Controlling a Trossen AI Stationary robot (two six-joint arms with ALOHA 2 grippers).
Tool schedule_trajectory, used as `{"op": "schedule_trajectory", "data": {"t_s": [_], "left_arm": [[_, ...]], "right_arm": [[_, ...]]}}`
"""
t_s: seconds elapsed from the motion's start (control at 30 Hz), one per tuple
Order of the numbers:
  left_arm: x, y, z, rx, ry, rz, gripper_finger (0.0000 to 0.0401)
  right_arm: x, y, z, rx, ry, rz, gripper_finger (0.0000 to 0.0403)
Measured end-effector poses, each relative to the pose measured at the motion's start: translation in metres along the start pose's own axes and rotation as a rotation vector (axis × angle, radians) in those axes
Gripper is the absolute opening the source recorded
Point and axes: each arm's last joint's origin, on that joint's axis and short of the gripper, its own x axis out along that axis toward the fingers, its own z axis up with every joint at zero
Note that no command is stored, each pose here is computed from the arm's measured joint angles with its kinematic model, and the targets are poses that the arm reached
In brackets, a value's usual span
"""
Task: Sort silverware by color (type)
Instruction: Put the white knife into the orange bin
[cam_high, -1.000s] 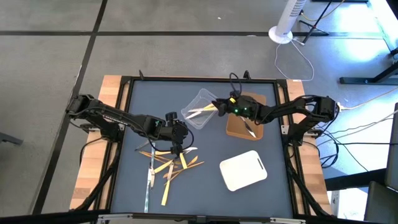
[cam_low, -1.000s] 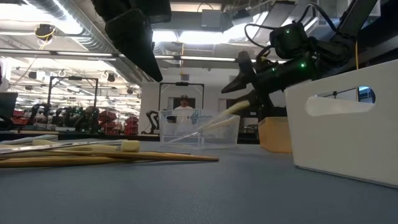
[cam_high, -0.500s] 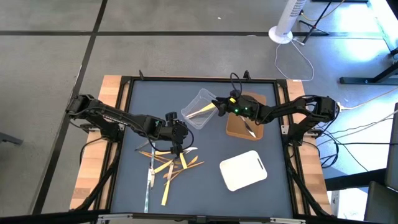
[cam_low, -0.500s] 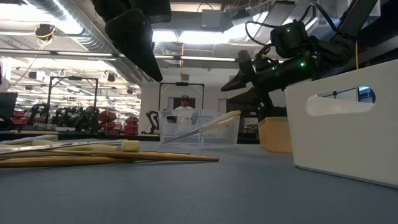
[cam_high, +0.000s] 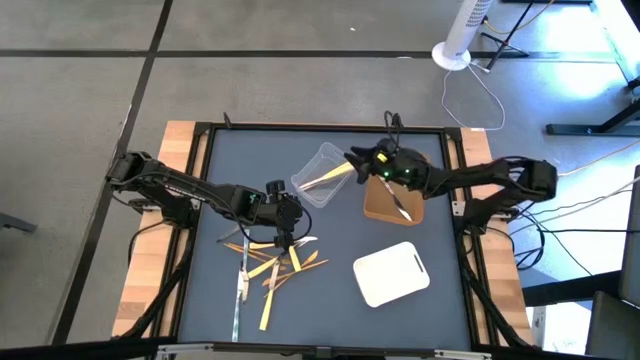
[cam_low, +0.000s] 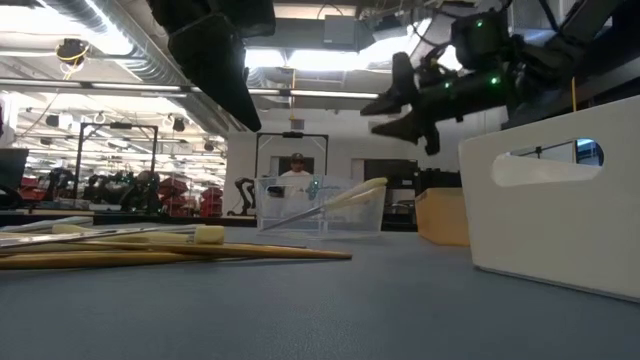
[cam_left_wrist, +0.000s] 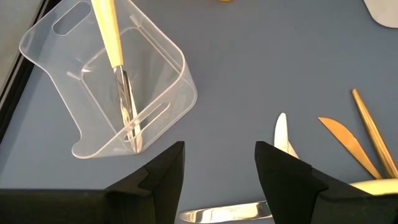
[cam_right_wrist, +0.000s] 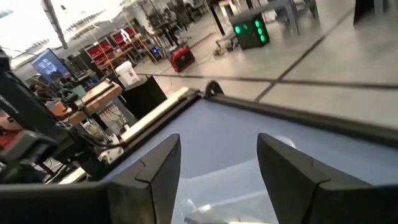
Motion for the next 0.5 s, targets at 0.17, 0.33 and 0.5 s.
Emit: {"op": "schedule_trajectory", "data": {"t_s": [0.17, 0.33, 0.5], "left_arm": [[0.0, 0.0, 0.0, 0.0, 0.0, -0.001, 0.019], [0.0, 0.0, 0.0, -0.035, 0.003, -0.013, 0.019], [0.0, -0.001, 0.0, -0.095, 0.007, -0.022, 0.019]], "right_arm": [[-0.01, 0.007, 0.016, -0.074, -0.051, 0.03, 0.0199], [-0.023, 0.012, 0.03, -0.148, -0.066, 0.041, 0.0199], [-0.037, 0.015, 0.041, -0.217, -0.057, 0.036, 0.0199]]}}
